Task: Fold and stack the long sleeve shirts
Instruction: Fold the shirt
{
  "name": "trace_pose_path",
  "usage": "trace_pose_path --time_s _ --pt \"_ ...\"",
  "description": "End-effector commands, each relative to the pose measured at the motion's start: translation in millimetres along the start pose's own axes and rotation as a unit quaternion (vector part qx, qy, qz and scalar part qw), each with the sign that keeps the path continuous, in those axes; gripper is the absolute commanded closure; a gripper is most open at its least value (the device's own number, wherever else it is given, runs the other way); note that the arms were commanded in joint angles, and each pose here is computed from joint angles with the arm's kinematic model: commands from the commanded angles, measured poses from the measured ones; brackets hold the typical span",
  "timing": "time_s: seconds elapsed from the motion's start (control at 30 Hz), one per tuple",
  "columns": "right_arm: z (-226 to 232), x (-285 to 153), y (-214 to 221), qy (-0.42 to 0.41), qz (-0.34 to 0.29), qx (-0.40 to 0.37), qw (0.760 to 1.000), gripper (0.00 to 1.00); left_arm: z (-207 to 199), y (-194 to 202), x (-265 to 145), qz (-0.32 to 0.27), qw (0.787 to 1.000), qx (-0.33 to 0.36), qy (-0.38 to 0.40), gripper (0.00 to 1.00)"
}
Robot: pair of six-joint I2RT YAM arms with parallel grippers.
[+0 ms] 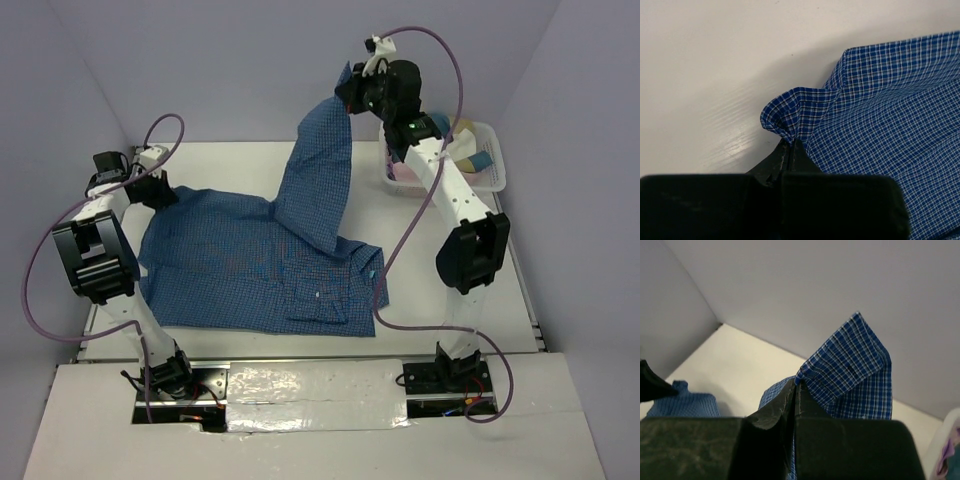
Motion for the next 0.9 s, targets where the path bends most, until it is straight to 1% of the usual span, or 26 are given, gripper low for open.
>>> trace_pose_path --time_s 0.0,0.03,0.07,0.13,0.23,0.27,0.3,0.33,0.4,0.47,0.5,0.53,0.57,0.6,0.63,0.67,0.7,0.73,0.77,0.8,0.83,0.87 --pt "1 1 -50 -0.014 -0.072 -0.056 0.996 1.0 -2 0 5 -0.01 0.999 0.029 0.023 1.0" --pt "0 6 -62 -0.008 -0.088 -0.066 0.994 1.0 -2 1 6 -0.01 0.999 0.03 0.025 1.0" --pt "-3 10 -64 -0.003 -0.087 -0.068 0.994 1.0 -1 0 7 -0.009 0.999 0.029 0.025 1.0" --pt "-3 17 -78 -0.006 -0.11 -0.072 0.991 1.0 0 1 9 -0.008 0.999 0.027 0.027 1.0" --pt "7 24 -68 -0.046 -0.117 -0.073 0.989 1.0 0 6 10 -0.004 0.999 0.025 0.029 1.0" --pt "13 26 -67 -0.061 -0.127 -0.087 0.986 1.0 0 7 10 -0.002 0.999 0.024 0.029 1.0" --pt "14 29 -54 -0.061 -0.111 -0.089 0.988 1.0 -1 10 11 -0.001 0.999 0.024 0.03 1.0" --pt "16 31 -52 -0.058 -0.111 -0.098 0.987 1.0 -1 12 11 0.0 0.999 0.026 0.03 1.0" --pt "21 36 -42 -0.066 -0.087 -0.117 0.987 1.0 -2 13 10 0.004 0.999 0.028 0.031 1.0" --pt "32 30 -40 -0.086 -0.072 -0.128 0.985 1.0 -2 15 8 0.008 0.999 0.036 0.031 1.0" --pt "45 16 -54 -0.098 -0.08 -0.139 0.982 1.0 -3 17 4 0.008 0.999 0.039 0.032 1.0" --pt "53 17 -21 -0.11 -0.046 -0.147 0.982 1.0 -3 18 1 0.008 0.998 0.051 0.035 1.0" --pt "59 8 -19 -0.113 -0.044 -0.153 0.981 1.0 -4 20 -1 0.007 0.998 0.059 0.038 1.0" --pt "70 2 -18 -0.12 -0.057 -0.161 0.978 1.0 -9 23 -6 0.005 0.997 0.064 0.045 0.99" --pt "76 -18 -3 -0.128 -0.043 -0.163 0.977 1.0 -7 24 -12 0.001 0.996 0.081 0.047 0.98" --pt "82 -30 -1 -0.133 -0.044 -0.163 0.977 1.0 -9 28 -15 0.001 0.995 0.089 0.052 0.97" --pt "87 -52 -24 -0.13 -0.082 -0.171 0.973 1.0 -15 32 -21 -0.001 0.993 0.097 0.061 0.95" --pt "97 -59 8 -0.147 -0.055 -0.162 0.974 1.0 -13 35 -26 -0.002 0.99 0.125 0.062 0.94" --pt "103 -69 9 -0.152 -0.058 -0.164 0.973 1.0 -16 40 -30 0.001 0.989 0.135 0.067 0.91" --pt "114 -87 17 -0.161 -0.056 -0.164 0.972 1.0 -19 48 -37 0.0 0.987 0.145 0.069 0.9" --pt "121 -94 23 -0.164 -0.051 -0.165 0.971 1.0 -19 51 -41 -0.002 0.981 0.179 0.071 0.89" --pt "127 -102 26 -0.167 -0.05 -0.17 0.97 1.0 -20 56 -43 0.0 0.978 0.195 0.073 0.86"
Point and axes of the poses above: each gripper's point midway between its finger pads, its own x axis out along the fingers, its own z axis along the line the jaws close on, y = z × x, the point moved 5 cm from there along -x, back along the fingers, and after that the axes turned 15 degrees about -x, right-handed, at the moved point
